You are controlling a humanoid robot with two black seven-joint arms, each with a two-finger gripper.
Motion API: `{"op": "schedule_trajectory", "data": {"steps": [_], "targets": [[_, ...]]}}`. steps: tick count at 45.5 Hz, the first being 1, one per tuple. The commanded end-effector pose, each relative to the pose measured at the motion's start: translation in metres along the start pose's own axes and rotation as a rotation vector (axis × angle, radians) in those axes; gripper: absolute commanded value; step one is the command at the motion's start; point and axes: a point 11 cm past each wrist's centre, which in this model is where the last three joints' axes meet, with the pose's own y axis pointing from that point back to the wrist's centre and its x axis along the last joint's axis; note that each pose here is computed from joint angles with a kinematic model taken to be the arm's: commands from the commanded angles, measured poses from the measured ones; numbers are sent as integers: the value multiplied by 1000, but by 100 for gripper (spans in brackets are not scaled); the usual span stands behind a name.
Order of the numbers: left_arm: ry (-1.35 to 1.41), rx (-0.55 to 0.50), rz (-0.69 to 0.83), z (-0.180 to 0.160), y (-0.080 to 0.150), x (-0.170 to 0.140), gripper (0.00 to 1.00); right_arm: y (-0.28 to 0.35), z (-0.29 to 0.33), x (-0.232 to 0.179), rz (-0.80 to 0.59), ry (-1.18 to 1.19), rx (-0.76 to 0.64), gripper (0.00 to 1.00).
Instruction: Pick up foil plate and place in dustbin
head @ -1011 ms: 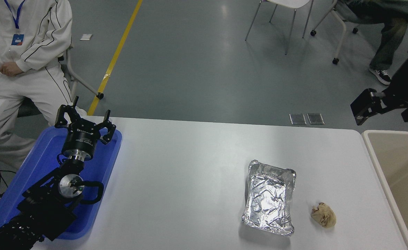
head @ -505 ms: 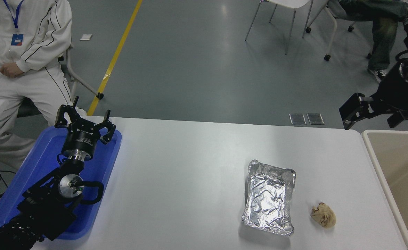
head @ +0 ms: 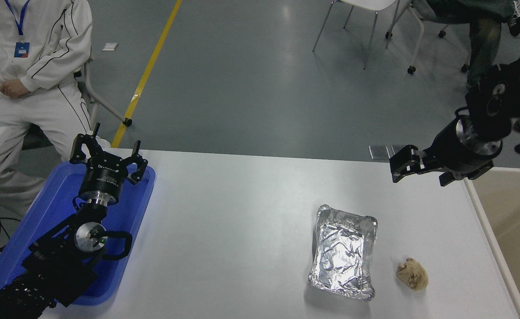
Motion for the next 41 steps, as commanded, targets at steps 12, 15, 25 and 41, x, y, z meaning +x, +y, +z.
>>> {"op": "schedule_trajectory", "data": {"steps": [12, 15, 25, 41], "targets": [[0, 1, 0, 0, 0, 0, 100, -85, 1, -53, -38, -58, 30, 100], [0, -1, 0, 0, 0, 0, 100, -93, 3, -57, -35, -59, 23, 100], [0, 1, 0, 0, 0, 0, 100, -112, -2, -72, -64, -50, 21, 100], [0, 1, 0, 0, 0, 0, 100, -140, -1, -88, -74, -103, 46, 98]]}}
